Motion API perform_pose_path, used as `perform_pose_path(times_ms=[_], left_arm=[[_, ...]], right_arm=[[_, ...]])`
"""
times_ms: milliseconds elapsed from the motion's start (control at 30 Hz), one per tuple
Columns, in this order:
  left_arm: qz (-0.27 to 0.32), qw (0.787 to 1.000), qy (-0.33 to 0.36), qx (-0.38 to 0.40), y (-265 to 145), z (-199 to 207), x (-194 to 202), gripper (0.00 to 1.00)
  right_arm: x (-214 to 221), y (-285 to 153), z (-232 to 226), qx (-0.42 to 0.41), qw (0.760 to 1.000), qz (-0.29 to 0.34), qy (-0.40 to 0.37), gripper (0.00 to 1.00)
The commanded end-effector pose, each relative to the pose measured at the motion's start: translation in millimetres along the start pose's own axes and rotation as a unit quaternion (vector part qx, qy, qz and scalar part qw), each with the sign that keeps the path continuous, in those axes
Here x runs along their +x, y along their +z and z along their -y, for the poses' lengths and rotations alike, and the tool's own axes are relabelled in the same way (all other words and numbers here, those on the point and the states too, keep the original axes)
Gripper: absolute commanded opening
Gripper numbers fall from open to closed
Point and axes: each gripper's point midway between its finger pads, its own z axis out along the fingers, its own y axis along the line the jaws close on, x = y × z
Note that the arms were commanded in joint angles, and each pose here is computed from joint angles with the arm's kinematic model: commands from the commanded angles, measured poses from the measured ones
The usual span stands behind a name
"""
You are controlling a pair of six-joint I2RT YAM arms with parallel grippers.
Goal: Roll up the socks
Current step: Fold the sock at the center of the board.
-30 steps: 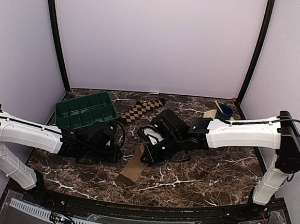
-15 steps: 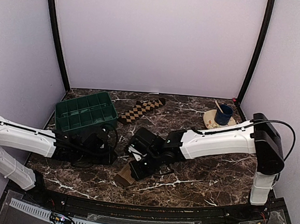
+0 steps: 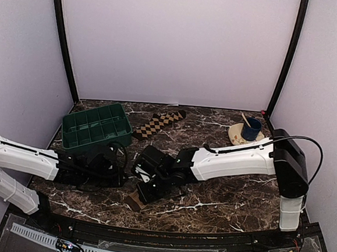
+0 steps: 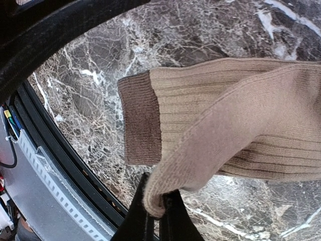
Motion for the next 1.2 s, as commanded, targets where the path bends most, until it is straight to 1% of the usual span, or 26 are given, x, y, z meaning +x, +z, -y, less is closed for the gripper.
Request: perform_pose_path(times_ms=[0,100,167,367,433,633,800,933,1067,1167], left_arm=[[0.006,1.000,-0.011,-0.006,0,-8,2,0.29],[0.009,1.000,-0.012,-0.010,0,-10,2,0.29],[0.009,1.000,-0.013,-0.011,0,-11,2,0.29],[0.008,1.000,-0.016,-0.021,0,-16,4,0.30],[0.009,1.000,-0.016,-0.022,-1,-16,3,0.31],[0.001,1.000,-0.009,-0.014,-3,-8,1,0.33],[-0.026,0.999,0.016,0.031,-2,12,7,0.35],[-0.039,0.994,0.065,0.081,-5,38,14,0.40],[-0.057,0.988,0.134,0.060,-9,52,24,0.41],[-0.083,0.982,0.165,0.036,-6,53,35,0.42]], right_arm=[[-2,4,-15,-0.019,1.000,-0.004,-0.001,0.02],[0,9,-20,-0.027,1.000,-0.008,-0.003,0.04],[1,11,-24,-0.033,0.999,-0.010,-0.004,0.07],[-6,4,-40,-0.070,0.997,0.006,-0.014,0.31],[-10,-2,-44,-0.077,0.997,0.014,-0.018,0.35],[-17,-25,-40,-0.062,0.997,0.043,-0.033,0.37],[-23,-46,-4,-0.015,0.996,0.079,-0.024,0.38],[-22,-59,36,0.018,0.995,0.101,-0.010,0.38],[-21,-63,62,0.027,0.993,0.112,-0.001,0.40],[-29,-66,69,0.020,0.992,0.127,0.000,0.40]])
